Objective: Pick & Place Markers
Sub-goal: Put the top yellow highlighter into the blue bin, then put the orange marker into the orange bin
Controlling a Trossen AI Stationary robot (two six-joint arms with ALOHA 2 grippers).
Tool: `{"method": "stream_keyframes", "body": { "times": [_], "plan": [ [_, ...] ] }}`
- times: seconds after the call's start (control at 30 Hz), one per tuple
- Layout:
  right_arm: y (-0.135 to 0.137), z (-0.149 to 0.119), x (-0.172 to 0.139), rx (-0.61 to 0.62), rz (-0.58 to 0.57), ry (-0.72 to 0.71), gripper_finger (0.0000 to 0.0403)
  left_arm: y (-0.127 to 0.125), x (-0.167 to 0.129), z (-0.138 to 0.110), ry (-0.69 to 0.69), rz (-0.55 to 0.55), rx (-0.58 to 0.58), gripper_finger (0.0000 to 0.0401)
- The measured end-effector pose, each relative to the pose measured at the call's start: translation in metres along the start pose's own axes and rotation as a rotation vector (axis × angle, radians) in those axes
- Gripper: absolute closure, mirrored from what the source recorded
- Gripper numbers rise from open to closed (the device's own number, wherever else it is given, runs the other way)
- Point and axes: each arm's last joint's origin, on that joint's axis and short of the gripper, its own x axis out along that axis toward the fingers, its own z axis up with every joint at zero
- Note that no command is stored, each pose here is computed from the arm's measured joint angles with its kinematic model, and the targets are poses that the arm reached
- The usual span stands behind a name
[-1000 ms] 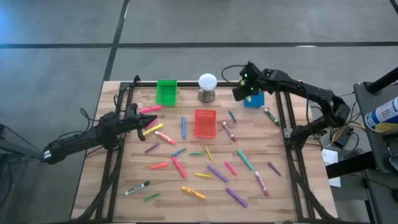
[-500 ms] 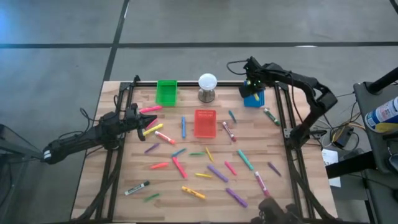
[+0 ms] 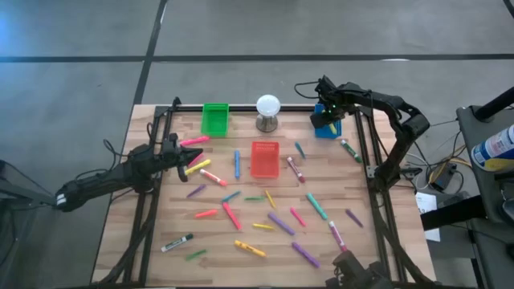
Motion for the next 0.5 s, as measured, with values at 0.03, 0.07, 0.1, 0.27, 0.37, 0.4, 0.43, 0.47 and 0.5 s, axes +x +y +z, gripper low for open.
{"method": "stream_keyframes", "body": {
  "times": [0.03,0.07,0.1,0.27,0.37,0.4,0.43,0.47,0.5],
  "plan": [
    [0.001,0.000,-0.002,-0.002,0.001,-0.007,0.0281,0.000,0.000,0.000,0.000,0.000,0.000,0.0399],
    [0.001,-0.001,-0.004,-0.006,0.002,-0.011,0.0276,0.000,0.000,0.000,0.000,0.000,0.000,0.0399],
    [0.002,-0.003,-0.007,-0.013,0.002,-0.009,0.0273,0.000,0.000,0.000,0.000,0.000,0.000,0.0399],
    [0.011,-0.021,-0.027,-0.054,0.018,-0.035,0.0281,0.000,0.000,0.000,0.001,0.000,0.000,0.0399],
    [0.021,-0.039,-0.039,-0.099,0.064,-0.140,0.0301,0.000,0.000,0.000,0.001,0.000,0.000,0.0399],
    [0.023,-0.046,-0.043,-0.112,0.086,-0.189,0.0309,0.000,0.000,0.000,0.000,0.000,0.000,0.0399],
    [0.026,-0.053,-0.046,-0.126,0.113,-0.246,0.0316,0.000,0.000,0.000,0.000,0.000,0.000,0.0399],
    [0.029,-0.062,-0.049,-0.141,0.140,-0.300,0.0324,0.000,0.000,0.000,0.000,0.000,0.000,0.0399],
    [0.031,-0.071,-0.051,-0.157,0.169,-0.354,0.0332,0.000,0.000,0.000,0.000,0.000,0.000,0.0399]
  ]
}}
